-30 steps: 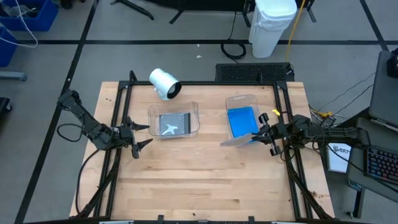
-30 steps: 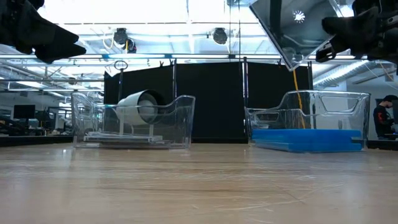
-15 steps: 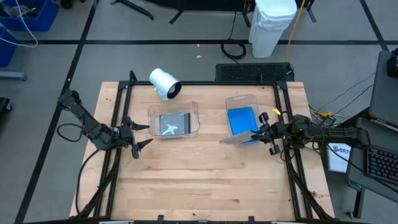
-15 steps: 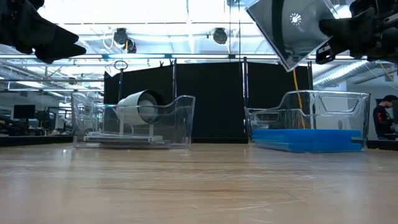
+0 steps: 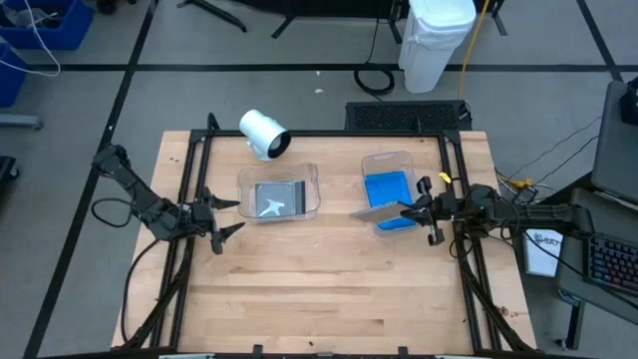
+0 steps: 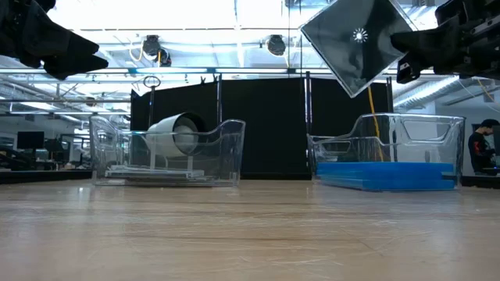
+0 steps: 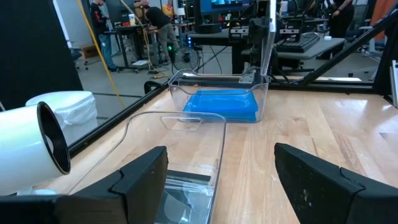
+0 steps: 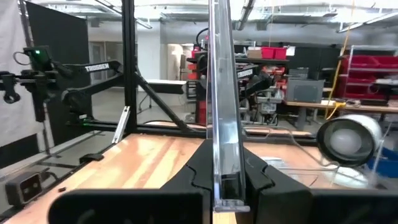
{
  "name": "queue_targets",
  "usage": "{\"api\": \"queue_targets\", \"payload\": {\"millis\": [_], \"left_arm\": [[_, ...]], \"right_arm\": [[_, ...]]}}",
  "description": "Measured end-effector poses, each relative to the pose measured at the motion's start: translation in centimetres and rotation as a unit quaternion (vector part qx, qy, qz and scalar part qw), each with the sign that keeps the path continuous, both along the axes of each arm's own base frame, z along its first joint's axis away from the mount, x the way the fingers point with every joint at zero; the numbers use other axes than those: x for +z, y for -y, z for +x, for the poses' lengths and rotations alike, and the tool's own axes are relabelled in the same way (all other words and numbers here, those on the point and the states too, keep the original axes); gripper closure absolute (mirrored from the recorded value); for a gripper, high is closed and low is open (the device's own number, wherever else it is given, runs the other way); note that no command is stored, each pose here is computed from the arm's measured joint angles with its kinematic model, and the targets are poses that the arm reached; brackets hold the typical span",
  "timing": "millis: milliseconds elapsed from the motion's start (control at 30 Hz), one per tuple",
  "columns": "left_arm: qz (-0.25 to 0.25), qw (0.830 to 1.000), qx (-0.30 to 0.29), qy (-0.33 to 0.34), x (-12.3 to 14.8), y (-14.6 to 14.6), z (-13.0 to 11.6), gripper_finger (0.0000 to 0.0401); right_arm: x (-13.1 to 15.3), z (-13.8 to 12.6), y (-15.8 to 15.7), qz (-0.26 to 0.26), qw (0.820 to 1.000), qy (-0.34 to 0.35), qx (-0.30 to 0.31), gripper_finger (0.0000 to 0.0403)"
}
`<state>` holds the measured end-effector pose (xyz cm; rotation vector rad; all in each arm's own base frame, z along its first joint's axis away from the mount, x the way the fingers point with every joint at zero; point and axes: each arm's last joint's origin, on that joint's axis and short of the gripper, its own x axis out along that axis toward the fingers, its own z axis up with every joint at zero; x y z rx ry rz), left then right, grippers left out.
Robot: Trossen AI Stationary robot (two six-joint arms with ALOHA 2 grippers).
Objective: Pick & place jewel cases by type
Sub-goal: Put the black cd case into the left transparent bin
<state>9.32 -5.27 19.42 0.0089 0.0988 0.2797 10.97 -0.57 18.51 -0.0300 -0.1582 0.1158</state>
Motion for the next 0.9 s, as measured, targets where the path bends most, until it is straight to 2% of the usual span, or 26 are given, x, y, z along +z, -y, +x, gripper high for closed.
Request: {"api": "queue_targets", "payload": {"millis": [267, 500, 667, 900], "left_arm": [[0.000, 1.000, 0.000, 0.000, 0.0, 0.0, 0.0, 0.0105], [0.000, 1.000, 0.000, 0.000, 0.0, 0.0, 0.0, 0.0105], [0.000, 1.000, 0.000, 0.000, 0.0, 0.0, 0.0, 0.0105], [0.000, 1.000, 0.000, 0.000, 0.0, 0.0, 0.0, 0.0105]], "right_arm": [[0.2, 0.0, 0.5, 0.001, 0.996, 0.014, -0.087, 0.0387], [0.2, 0.0, 0.6, -0.010, 0.995, 0.014, -0.103, 0.0387], [0.2, 0.2, 0.6, -0.039, 0.993, 0.010, -0.109, 0.0387], [1.3, 0.6, 0.6, -0.044, 0.990, 0.069, -0.111, 0.0387]]}}
